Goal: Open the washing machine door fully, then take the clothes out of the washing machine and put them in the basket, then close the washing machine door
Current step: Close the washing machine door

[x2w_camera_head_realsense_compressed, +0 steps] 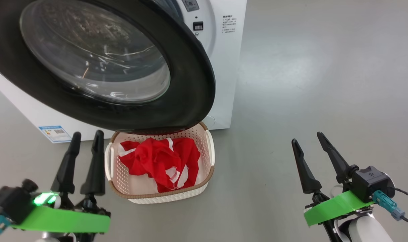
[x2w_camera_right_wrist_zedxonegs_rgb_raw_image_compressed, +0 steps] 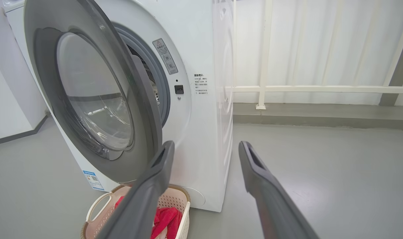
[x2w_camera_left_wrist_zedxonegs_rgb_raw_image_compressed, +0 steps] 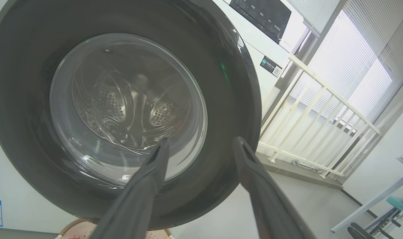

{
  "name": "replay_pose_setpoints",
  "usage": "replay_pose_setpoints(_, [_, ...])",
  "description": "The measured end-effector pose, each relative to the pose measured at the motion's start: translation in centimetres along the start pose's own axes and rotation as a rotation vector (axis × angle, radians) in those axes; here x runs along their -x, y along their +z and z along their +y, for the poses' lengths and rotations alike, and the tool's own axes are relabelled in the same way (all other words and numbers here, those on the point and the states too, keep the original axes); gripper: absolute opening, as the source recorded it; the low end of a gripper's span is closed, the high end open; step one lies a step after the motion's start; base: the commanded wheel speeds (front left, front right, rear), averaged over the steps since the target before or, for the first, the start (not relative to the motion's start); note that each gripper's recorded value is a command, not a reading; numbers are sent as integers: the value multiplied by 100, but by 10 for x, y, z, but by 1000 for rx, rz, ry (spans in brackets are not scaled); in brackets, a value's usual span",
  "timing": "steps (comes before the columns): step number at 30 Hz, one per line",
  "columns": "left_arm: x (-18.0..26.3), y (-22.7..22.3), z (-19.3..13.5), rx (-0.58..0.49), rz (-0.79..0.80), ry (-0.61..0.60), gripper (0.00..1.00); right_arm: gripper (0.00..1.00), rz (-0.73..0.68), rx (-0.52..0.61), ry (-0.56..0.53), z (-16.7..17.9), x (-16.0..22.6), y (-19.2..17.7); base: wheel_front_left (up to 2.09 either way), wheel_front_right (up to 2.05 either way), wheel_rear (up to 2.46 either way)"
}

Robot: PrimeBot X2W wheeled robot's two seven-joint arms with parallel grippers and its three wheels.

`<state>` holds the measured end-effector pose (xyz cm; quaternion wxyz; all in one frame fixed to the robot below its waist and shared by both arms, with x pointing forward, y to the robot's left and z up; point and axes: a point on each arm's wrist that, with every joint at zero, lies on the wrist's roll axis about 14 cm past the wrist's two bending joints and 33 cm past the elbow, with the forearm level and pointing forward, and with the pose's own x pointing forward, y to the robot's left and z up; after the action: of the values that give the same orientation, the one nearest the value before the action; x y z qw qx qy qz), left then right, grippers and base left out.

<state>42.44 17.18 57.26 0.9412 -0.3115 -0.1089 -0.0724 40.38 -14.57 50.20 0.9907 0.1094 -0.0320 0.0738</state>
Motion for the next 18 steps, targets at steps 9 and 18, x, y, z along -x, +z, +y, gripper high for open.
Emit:
replay_pose_setpoints(9, [18,-8,6,-323,28,-2,100,100,-82,20,-16,-5,4,28,0,0,0])
replay_pose_setpoints(18, [31,-15,11,-452,48,26,100,100,-101,32,-39,-11,15,35,0,0,0])
